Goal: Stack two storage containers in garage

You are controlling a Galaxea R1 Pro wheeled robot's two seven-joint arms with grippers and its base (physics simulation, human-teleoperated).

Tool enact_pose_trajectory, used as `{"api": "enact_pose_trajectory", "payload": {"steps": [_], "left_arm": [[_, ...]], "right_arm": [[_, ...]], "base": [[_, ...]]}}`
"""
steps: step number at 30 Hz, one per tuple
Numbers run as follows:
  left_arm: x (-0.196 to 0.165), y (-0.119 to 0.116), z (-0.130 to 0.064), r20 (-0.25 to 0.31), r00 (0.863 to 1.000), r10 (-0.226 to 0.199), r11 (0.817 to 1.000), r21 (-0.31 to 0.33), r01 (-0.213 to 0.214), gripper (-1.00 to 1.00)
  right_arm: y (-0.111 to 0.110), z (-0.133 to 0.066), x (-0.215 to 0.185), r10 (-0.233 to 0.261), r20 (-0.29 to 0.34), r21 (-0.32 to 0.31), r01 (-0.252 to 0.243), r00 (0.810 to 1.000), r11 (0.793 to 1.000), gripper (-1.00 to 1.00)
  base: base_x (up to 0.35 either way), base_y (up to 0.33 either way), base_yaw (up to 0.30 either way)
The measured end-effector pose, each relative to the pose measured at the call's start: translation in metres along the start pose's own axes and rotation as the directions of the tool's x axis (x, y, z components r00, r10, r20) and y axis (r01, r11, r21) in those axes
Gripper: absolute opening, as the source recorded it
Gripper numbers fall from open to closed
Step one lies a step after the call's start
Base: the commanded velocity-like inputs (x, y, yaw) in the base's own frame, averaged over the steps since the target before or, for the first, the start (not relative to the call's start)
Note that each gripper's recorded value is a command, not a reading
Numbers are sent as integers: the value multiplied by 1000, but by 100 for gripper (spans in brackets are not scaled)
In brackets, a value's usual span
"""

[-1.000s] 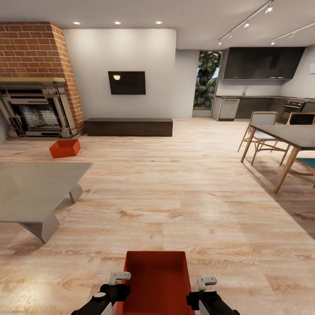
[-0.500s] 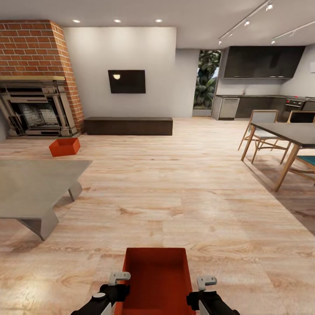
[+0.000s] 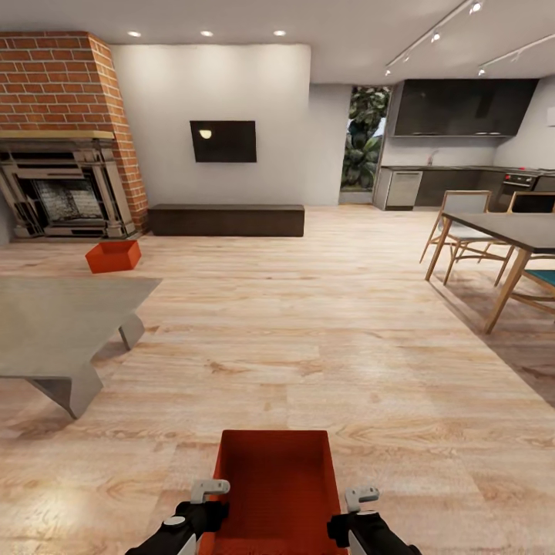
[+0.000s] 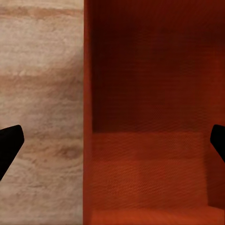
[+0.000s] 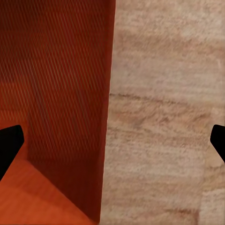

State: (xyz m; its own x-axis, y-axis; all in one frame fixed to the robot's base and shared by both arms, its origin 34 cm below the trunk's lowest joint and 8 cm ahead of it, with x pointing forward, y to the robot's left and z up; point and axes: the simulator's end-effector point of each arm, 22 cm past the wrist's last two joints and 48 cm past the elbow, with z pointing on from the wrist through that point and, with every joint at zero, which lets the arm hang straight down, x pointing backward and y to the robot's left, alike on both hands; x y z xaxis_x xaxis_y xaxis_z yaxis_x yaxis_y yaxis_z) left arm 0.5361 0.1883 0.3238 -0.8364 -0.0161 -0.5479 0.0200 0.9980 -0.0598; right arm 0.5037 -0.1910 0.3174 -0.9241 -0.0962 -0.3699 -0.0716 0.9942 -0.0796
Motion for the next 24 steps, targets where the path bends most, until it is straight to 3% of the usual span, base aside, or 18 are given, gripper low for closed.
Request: {"api": "enact_pose_trajectory", "payload": {"steps": [24], "left_arm": [[39,4,37,2,1000,-1,1000,-1,1,100]], "right_arm": [[4,44,31,-4,2,1,4,1000,1000,100]], "base": [[0,0,0]]}}
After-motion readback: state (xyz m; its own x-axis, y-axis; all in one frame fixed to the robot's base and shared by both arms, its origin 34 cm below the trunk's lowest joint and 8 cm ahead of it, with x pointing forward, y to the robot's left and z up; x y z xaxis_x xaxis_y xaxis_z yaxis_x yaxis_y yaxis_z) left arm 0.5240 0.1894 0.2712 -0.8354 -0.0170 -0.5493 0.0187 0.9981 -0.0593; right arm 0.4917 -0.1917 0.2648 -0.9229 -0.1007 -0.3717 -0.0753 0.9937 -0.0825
